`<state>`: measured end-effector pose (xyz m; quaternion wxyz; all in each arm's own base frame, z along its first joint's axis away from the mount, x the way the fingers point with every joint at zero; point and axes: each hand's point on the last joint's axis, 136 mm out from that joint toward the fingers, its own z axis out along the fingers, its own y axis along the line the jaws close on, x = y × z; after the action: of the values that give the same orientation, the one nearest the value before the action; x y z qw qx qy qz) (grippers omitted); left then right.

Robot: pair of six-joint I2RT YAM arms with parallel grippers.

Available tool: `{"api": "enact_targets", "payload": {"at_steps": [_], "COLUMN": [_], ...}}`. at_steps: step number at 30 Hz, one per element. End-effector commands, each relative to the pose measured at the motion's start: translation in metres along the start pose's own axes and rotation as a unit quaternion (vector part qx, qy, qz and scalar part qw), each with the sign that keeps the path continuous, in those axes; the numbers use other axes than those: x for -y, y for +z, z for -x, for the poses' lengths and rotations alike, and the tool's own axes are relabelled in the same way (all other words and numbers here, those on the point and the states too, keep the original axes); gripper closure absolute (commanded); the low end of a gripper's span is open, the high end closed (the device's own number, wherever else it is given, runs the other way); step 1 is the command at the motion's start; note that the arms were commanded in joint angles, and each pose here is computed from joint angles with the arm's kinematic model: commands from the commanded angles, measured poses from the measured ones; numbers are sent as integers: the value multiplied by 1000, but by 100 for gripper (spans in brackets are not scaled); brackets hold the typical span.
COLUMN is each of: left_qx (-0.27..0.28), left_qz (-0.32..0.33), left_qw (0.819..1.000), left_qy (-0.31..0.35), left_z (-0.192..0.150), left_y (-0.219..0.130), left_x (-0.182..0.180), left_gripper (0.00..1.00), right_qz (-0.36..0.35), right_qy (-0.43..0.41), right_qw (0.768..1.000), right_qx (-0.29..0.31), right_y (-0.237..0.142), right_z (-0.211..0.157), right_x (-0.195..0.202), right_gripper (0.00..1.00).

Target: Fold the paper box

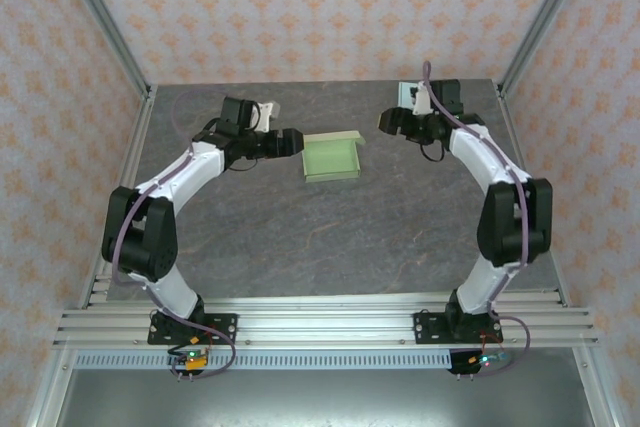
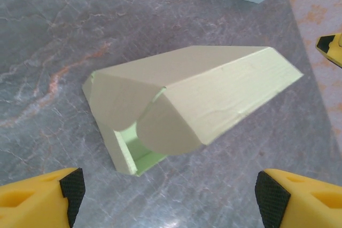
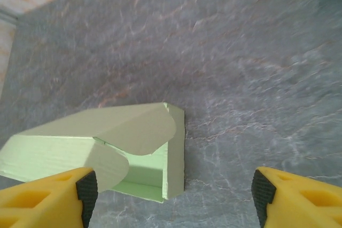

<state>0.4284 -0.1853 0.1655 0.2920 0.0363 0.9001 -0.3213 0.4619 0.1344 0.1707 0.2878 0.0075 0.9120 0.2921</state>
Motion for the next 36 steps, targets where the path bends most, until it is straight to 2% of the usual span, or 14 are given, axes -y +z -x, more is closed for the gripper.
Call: {"api": "enact_targets", "payload": {"at_steps": [1,6,8,11,16,20,30,36], "left_qx": [-13,9,-2,-14,30,52,48,37], "left_qz": [30,68,98,128,168,159,140,159], "left_qw": [997,976,964,956,955,957,970,968], "left_qy": [71,209,245,265,244,237,192,188], "left_z": [-8,-13,-17,-18,4,16,27,27], "left_y": [9,5,7,18,25,29,51,59], "left_x": [0,7,4,1,-7,0,4,-6], "left_gripper": [15,14,14,14,17,31,55,58], "right_qz": [53,44,58,50,43,36,47,26], "right_qy": [-1,-132,-189,-250,-279,-281,-232,-244], "right_qw": [997,990,980,966,959,959,971,969], "right_qx": [-50,-32,-35,-43,-37,-13,14,13], "right_y": [2,-2,-1,8,31,45,64,72], "right_z": [-15,-27,-36,-45,-45,-30,-12,-16], "right_x": [-18,-10,-15,-23,-31,-35,-49,-46], "right_gripper": [22,24,24,24,26,30,59,63]}}
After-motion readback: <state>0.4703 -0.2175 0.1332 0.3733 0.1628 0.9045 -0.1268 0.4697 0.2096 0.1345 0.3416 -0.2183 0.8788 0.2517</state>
